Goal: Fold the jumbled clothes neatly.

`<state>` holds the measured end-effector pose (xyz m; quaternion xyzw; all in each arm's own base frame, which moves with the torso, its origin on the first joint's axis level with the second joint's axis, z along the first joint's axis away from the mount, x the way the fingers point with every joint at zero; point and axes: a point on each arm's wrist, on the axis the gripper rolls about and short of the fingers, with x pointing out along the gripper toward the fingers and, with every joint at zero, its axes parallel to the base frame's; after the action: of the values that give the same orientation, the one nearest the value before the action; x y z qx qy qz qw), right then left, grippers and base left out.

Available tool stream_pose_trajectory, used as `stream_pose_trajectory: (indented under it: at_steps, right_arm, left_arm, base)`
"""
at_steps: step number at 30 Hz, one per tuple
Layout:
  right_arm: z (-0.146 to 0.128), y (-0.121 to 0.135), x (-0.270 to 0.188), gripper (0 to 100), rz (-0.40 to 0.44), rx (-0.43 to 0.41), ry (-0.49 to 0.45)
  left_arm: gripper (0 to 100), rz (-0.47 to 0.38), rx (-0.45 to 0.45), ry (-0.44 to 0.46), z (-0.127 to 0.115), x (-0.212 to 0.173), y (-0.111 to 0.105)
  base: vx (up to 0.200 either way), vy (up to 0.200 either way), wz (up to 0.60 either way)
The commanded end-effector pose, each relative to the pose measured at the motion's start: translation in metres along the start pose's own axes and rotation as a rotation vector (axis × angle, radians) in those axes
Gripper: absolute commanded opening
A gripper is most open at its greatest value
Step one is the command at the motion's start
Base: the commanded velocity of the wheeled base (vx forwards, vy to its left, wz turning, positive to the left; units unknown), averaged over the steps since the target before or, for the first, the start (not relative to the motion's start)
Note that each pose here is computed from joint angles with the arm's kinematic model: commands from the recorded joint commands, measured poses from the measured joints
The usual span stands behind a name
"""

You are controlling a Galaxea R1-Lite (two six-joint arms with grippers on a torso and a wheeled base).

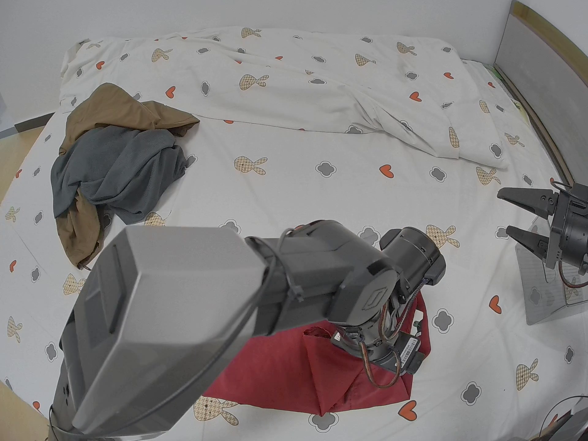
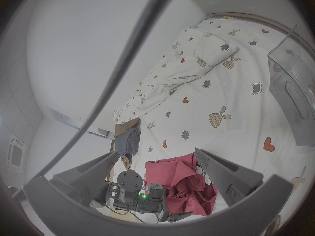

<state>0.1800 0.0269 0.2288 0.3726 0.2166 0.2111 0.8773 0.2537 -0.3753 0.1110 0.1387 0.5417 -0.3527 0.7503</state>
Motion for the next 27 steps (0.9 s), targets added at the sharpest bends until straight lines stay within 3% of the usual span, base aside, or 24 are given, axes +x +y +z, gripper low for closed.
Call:
stream_pose_trajectory:
  at_steps: [1, 16, 27]
  right_arm:
    - [0.0, 0.0, 0.0, 100, 0.001, 0.0, 0.002]
    - [-0.001, 0.0, 0.0, 100, 0.002, 0.0, 0.005]
    - [-0.001, 0.0, 0.001, 100, 0.002, 0.0, 0.007]
  left_arm:
    - [100, 0.011, -0.004, 0.025, -0.002, 0.012, 0.002]
    - [100, 0.0, 0.014, -0.015, -0.001, -0.023, -0.005]
    - [100, 0.049, 0.16, -0.119, -0.003, -0.073, -0.019]
  base:
    - [0.0, 0.0, 0.0]
    - [0.0, 0.0, 0.0]
    - [0.0, 0.0, 0.0]
